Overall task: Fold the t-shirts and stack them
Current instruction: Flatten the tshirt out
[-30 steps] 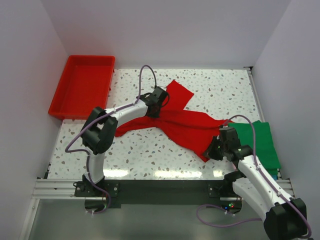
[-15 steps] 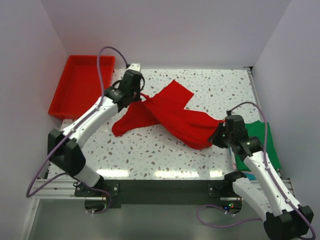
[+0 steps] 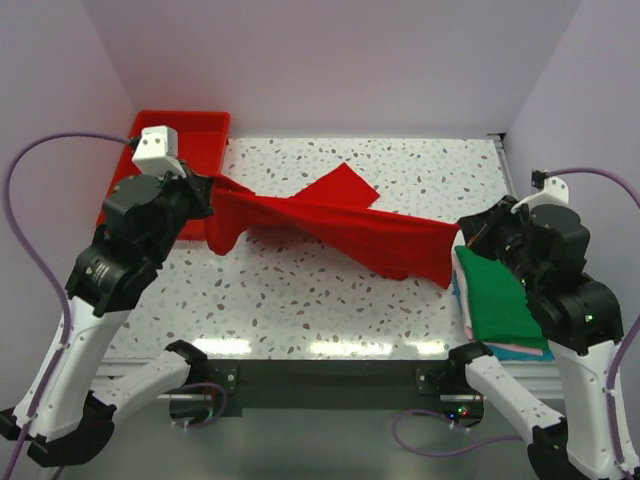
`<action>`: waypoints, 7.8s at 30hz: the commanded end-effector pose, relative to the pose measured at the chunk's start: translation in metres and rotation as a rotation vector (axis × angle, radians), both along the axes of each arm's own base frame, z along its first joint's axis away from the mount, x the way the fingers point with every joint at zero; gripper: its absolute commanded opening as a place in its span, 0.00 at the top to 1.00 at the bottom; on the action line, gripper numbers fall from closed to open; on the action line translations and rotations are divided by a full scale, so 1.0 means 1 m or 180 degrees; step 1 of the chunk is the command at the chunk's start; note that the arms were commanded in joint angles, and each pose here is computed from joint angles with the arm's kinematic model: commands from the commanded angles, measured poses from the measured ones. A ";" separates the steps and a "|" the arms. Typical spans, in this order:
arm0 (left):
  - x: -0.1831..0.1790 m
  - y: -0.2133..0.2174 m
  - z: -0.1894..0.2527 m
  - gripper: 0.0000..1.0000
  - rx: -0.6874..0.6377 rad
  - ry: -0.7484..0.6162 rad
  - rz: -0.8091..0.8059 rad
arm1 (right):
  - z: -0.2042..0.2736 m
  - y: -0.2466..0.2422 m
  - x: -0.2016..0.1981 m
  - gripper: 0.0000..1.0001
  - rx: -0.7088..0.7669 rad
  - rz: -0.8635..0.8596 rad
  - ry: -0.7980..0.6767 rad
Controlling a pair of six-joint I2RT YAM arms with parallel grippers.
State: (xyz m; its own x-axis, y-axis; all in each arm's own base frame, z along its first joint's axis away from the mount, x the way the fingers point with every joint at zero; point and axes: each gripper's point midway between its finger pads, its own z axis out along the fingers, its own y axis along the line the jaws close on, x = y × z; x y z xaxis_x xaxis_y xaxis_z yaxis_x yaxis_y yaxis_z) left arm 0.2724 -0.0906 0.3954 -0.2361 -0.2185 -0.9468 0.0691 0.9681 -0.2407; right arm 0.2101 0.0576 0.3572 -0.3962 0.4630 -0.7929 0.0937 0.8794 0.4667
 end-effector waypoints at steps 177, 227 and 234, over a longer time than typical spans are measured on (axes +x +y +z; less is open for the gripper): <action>-0.074 0.075 -0.341 0.40 -0.1045 0.1792 0.2646 | -0.336 0.005 0.003 0.49 0.0125 0.0036 0.2444; -0.084 0.049 -0.254 1.00 -0.1975 0.1520 0.1648 | -0.344 0.000 -0.001 0.94 0.0149 -0.0142 0.2508; -0.094 0.038 -0.223 1.00 -0.2066 0.1352 0.1224 | -0.328 -0.002 0.002 1.00 0.0133 -0.0164 0.2397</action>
State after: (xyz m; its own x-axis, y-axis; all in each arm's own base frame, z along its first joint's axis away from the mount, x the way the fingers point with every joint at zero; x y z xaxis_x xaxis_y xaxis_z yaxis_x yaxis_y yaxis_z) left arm 0.1861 -0.0455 0.1570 -0.2864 -0.8483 -0.4453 -0.5173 0.5282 -0.6734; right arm 0.2046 0.0600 0.0149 -0.8218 0.5121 -0.2497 0.4408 0.8492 0.2908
